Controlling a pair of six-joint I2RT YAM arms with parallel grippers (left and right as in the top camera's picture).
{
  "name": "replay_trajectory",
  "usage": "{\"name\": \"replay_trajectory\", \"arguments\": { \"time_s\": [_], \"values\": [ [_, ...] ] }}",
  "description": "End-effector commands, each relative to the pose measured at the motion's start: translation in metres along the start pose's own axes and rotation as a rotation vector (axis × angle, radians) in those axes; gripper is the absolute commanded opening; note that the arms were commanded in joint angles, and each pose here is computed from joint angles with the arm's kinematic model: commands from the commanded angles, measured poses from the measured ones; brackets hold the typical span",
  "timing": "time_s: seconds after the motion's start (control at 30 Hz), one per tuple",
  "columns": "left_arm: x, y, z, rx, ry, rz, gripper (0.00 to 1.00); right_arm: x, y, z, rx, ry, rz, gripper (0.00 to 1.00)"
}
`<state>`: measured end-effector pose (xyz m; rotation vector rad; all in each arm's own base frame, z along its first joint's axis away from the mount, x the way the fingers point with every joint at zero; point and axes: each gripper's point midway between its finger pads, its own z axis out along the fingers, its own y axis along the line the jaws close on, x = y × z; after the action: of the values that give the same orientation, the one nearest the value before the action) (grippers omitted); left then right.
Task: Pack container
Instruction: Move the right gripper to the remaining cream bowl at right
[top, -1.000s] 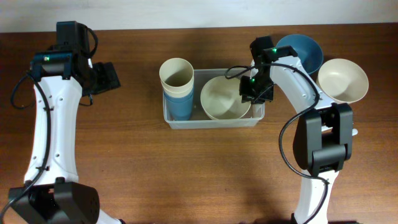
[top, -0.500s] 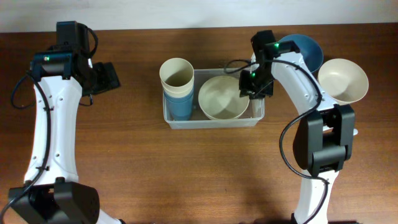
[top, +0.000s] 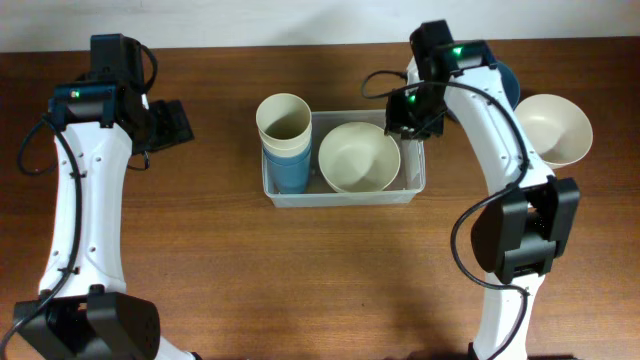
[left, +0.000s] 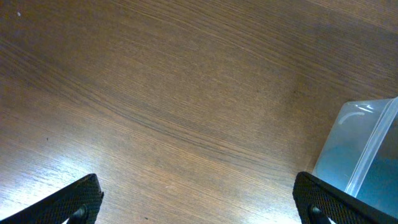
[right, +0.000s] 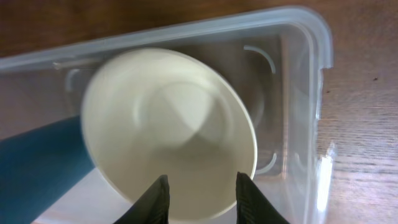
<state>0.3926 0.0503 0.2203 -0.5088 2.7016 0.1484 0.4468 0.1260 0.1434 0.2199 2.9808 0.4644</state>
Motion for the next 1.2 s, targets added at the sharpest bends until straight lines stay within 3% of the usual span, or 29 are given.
{"name": "replay_trajectory", "arguments": {
  "time_s": [0.0, 0.07, 0.2, 0.3, 0.57, 0.67, 0.73, 0.93, 1.17],
  "values": [
    [0.002, 0.003, 0.003, -0.008, 0.007, -0.013, 1.0, -0.022, 0.003, -0.04, -0.026, -0.098, -0.01, 0.31],
    [0.002, 0.003, 0.003, -0.008, 0.007, -0.013, 1.0, -0.035, -0.014, -0.077, 0.0, -0.169, 0.027, 0.37],
    [0.002, 0.003, 0.003, -0.008, 0.007, -0.013, 1.0, -0.042, -0.063, -0.119, 0.09, -0.236, 0.122, 0.71],
    [0.002, 0.002, 0.003, -0.008, 0.007, -0.012, 1.0, -0.038, -0.117, -0.136, 0.169, -0.232, 0.234, 0.82],
    [0.002, 0.003, 0.003, -0.008, 0.007, -0.013, 1.0, -0.016, -0.218, -0.147, 0.257, -0.173, 0.479, 0.87],
    [0.002, 0.003, 0.003, -0.008, 0.007, -0.013, 1.0, -0.005, -0.256, -0.142, 0.344, -0.152, 0.591, 0.98],
    [0.002, 0.003, 0.003, -0.008, 0.007, -0.013, 1.0, 0.004, -0.278, -0.13, 0.358, -0.123, 0.67, 0.99],
    [0.002, 0.002, 0.003, -0.008, 0.007, -0.013, 1.0, 0.018, -0.323, -0.088, 0.335, -0.077, 0.794, 0.99],
    [0.002, 0.003, 0.003, -0.008, 0.007, -0.013, 1.0, 0.011, -0.338, -0.085, 0.333, -0.125, 0.811, 0.99]
  ]
}}
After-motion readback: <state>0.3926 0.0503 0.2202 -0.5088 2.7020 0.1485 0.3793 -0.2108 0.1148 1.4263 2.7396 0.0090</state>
